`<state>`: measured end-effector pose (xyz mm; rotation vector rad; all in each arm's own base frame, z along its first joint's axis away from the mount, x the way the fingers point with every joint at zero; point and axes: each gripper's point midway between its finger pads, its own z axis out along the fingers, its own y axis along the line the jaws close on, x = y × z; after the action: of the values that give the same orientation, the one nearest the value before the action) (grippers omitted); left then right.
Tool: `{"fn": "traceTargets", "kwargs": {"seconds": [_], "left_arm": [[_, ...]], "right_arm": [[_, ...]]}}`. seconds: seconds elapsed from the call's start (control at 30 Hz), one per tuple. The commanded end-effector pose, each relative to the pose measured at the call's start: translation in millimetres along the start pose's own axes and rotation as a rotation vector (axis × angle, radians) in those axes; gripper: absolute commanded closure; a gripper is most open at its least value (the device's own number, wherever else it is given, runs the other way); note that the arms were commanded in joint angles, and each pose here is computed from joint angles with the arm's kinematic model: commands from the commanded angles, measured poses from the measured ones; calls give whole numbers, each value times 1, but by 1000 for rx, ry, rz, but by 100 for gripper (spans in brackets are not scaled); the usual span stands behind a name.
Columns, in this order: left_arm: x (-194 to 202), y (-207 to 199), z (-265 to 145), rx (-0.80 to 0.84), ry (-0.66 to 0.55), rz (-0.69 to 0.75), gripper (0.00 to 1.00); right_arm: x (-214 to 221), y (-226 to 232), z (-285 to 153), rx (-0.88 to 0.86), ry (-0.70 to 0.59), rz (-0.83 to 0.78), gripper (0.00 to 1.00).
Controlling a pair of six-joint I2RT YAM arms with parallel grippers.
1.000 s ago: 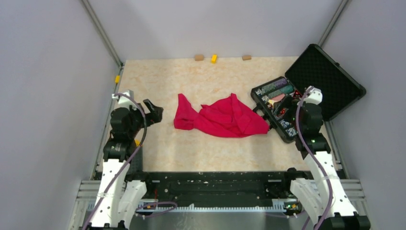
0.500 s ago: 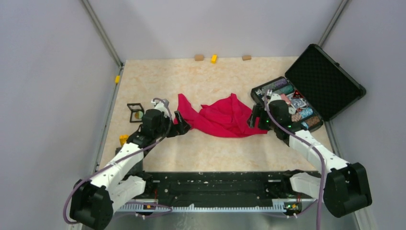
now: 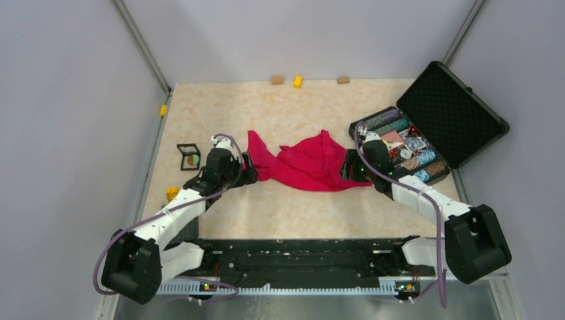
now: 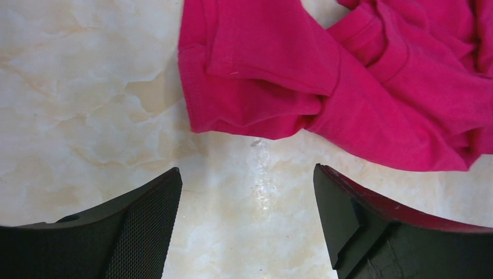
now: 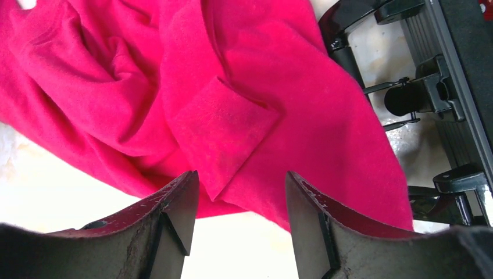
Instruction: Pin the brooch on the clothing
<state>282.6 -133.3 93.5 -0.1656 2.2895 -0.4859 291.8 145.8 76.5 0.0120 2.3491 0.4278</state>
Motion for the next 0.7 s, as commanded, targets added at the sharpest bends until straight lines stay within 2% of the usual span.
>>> {"fn": "traceTargets", "kwargs": {"seconds": [0.0, 0.13, 0.33, 0.43, 0.67], "left_arm": [[-20, 9, 3, -64, -49, 30, 13], [-24, 22, 9, -113, -50, 4, 16], [-24, 17, 16, -45, -32, -43, 27], [-23, 18, 21, -42, -14, -50, 30], [-22, 33, 31, -77, 8, -79, 35]], "right_arm": [[-28, 7, 6, 8, -89, -7, 43], [-29, 11, 13, -13, -89, -7, 44], [-30, 11, 24, -5, -77, -6, 47], [-31, 9, 29, 11, -70, -10, 51], [-40, 6, 33, 34, -105, -18, 53]]}}
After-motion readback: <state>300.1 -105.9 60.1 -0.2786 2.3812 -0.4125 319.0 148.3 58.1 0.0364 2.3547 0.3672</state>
